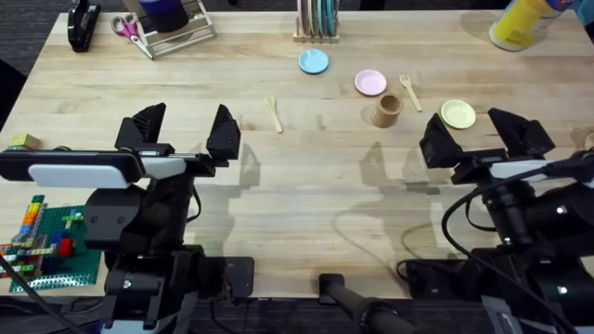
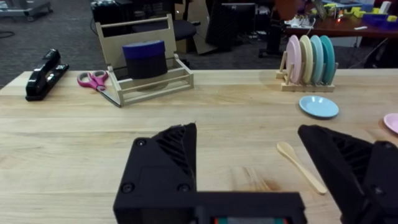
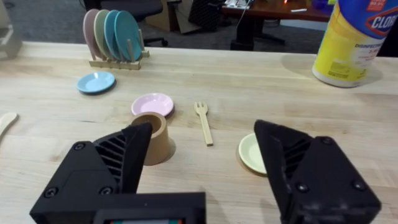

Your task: Pick up a utensil and set it on the pink plate, then put the other utensil in the container.

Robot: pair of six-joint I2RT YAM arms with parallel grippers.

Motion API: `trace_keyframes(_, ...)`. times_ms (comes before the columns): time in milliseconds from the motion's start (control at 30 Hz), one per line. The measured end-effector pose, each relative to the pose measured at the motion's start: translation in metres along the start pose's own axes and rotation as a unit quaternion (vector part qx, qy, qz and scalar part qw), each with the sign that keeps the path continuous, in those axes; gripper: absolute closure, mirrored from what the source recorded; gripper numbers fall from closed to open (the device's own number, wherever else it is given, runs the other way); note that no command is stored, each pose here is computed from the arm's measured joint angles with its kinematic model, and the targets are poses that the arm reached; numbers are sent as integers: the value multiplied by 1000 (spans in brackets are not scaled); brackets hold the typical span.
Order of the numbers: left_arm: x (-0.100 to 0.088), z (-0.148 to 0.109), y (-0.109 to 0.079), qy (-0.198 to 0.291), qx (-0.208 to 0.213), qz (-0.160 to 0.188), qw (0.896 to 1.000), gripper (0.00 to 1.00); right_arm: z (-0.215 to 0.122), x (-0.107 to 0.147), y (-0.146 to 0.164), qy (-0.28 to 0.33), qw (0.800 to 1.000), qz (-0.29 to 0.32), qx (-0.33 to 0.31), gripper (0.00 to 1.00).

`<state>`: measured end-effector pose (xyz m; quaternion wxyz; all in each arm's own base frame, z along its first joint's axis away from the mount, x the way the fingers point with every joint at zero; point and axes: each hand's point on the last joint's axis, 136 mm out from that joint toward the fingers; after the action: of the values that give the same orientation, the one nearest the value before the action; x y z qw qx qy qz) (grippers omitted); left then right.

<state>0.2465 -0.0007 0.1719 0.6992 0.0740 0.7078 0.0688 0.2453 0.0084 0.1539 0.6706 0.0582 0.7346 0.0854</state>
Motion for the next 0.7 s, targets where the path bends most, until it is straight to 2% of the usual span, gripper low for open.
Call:
trace_keyframes(533, -2, 0, -4, -4, 12, -1, 1000, 6, 0, -2, 0, -4, 1000, 0, -1, 3)
trace_keyframes(700, -2, 0, -6, -4, 18, -17, 1000, 6, -1, -5, 1, -5, 1000, 0, -1, 3)
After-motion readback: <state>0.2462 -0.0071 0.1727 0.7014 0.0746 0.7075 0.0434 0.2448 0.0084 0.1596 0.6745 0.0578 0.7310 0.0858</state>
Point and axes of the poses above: each hand's point on the last joint's axis, 136 mm out from that joint toward the fingers, its own z axis out along the fingers, its own y axis along the line the jaws close on, x = y × z, and after that the axes turned 12 degrees about z, right-handed
